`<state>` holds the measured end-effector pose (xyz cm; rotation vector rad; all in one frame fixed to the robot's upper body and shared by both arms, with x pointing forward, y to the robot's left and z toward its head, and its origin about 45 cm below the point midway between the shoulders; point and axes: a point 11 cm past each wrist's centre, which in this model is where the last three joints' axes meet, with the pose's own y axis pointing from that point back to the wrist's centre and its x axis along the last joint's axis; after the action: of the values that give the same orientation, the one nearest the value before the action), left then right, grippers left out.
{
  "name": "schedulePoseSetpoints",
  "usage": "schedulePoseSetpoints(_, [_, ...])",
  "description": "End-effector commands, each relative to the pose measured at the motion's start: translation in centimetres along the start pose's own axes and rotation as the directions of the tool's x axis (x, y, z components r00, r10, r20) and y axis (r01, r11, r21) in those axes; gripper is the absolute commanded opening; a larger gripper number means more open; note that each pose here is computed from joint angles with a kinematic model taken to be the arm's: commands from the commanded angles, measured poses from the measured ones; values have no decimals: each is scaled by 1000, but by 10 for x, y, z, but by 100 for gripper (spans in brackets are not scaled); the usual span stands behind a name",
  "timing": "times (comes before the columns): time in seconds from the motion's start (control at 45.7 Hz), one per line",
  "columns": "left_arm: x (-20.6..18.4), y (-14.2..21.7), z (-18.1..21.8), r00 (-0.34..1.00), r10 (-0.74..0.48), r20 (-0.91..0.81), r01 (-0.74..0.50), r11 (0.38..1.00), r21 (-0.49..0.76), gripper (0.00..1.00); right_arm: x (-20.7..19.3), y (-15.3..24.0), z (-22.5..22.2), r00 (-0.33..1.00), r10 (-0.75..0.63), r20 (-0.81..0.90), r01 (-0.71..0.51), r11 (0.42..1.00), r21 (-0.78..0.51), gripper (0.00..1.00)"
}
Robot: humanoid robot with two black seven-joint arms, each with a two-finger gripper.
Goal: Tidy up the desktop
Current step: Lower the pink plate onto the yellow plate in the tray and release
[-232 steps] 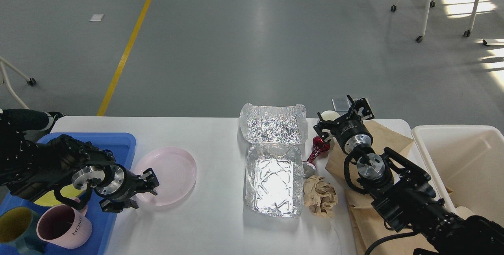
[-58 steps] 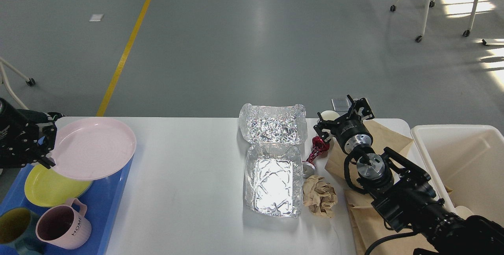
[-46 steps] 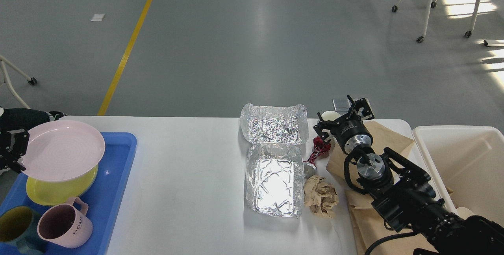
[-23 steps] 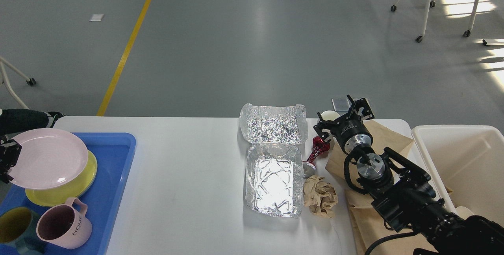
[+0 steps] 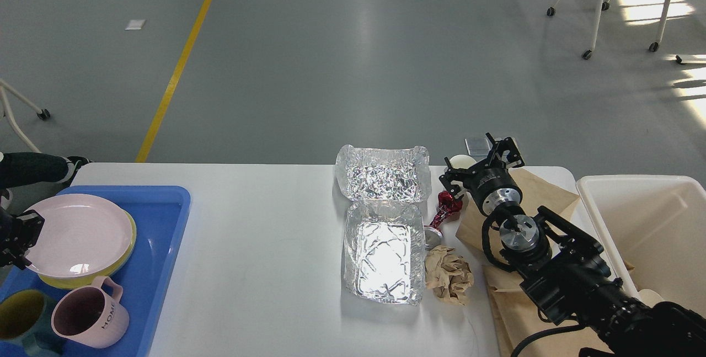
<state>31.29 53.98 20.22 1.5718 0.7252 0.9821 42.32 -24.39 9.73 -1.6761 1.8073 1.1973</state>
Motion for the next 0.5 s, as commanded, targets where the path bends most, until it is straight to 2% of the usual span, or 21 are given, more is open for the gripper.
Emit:
schedulePoseSetpoints(0.0, [3,0,1,1000,11,-2,-11,1000,-2,0,0,0,0,1000,0,0,0,1000,0,100])
schedulePoseSetpoints(0.307, [8,-7,6,999,53,13,-53,998,16,1,0,0,0,1000,0,0,0,1000,0,100])
schedulePoseSetpoints(0.416, [9,-6,6,998,55,12,-56,998,14,6,0,0,0,1000,0,0,0,1000,0,100])
schedulePoseSetpoints(0.482, [9,-7,6,998,57,10,-57,998,12,13,0,0,0,1000,0,0,0,1000,0,100])
